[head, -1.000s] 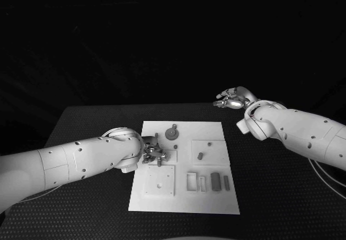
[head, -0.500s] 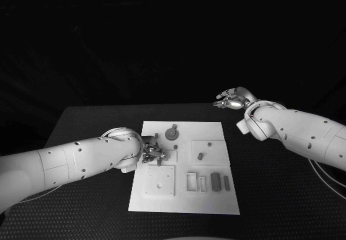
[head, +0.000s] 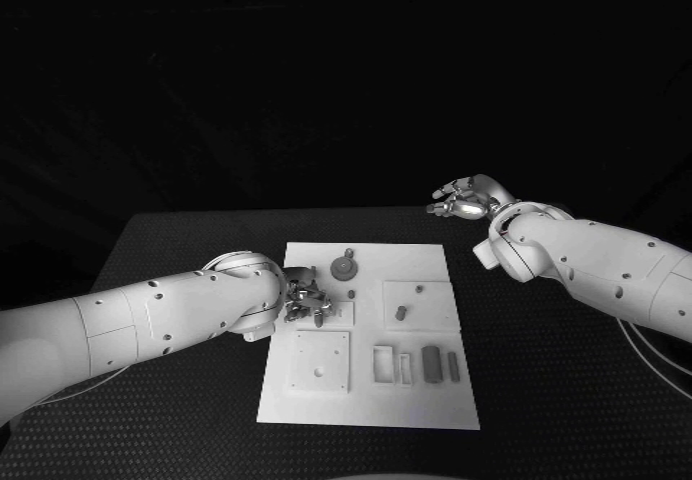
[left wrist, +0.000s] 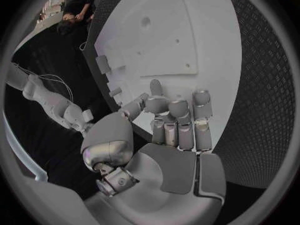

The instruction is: Assemble the parts on the task board

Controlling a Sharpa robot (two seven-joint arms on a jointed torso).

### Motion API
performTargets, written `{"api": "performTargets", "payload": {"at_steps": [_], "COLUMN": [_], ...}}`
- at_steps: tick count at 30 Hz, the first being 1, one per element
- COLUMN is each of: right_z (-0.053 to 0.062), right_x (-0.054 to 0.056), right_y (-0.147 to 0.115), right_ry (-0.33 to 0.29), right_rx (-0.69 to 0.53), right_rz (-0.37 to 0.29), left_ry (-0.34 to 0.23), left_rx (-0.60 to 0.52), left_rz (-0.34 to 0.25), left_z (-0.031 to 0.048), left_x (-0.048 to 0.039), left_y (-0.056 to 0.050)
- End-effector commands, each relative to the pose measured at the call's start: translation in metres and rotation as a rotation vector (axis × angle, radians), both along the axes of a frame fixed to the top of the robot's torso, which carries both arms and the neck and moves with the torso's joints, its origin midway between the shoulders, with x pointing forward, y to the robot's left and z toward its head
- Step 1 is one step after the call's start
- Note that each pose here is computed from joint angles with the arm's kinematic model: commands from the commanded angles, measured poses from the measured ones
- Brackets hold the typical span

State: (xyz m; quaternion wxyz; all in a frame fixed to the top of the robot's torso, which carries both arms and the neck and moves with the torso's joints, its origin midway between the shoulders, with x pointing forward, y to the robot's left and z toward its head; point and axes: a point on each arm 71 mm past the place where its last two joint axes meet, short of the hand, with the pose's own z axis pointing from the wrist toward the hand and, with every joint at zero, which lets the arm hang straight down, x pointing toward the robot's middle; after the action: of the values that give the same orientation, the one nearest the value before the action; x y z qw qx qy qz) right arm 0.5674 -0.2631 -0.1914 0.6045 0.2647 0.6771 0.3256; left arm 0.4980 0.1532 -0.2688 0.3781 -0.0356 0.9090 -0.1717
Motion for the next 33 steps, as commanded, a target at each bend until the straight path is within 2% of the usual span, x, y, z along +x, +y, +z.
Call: {"api": "performTargets", "payload": {"at_steps": [1,33], "right_z": [-0.0007,-0.0015], "right_x": [-0.0002,-0.0006], "right_y": [0.0013,0.0005], "right_ry": [0.006,0.009], "right_rx": [-0.001,-0.002], "right_rz": [0.015,0.014], "left_ry": [-0.004,0.0], "left_rx": [-0.009,-0.02], "left_rz": [0.003,0.013], "left_z": [0.0011,0.0015], "left_x": [0.0003,0.0016], "left_y": [-0.0011,0.0005]}}
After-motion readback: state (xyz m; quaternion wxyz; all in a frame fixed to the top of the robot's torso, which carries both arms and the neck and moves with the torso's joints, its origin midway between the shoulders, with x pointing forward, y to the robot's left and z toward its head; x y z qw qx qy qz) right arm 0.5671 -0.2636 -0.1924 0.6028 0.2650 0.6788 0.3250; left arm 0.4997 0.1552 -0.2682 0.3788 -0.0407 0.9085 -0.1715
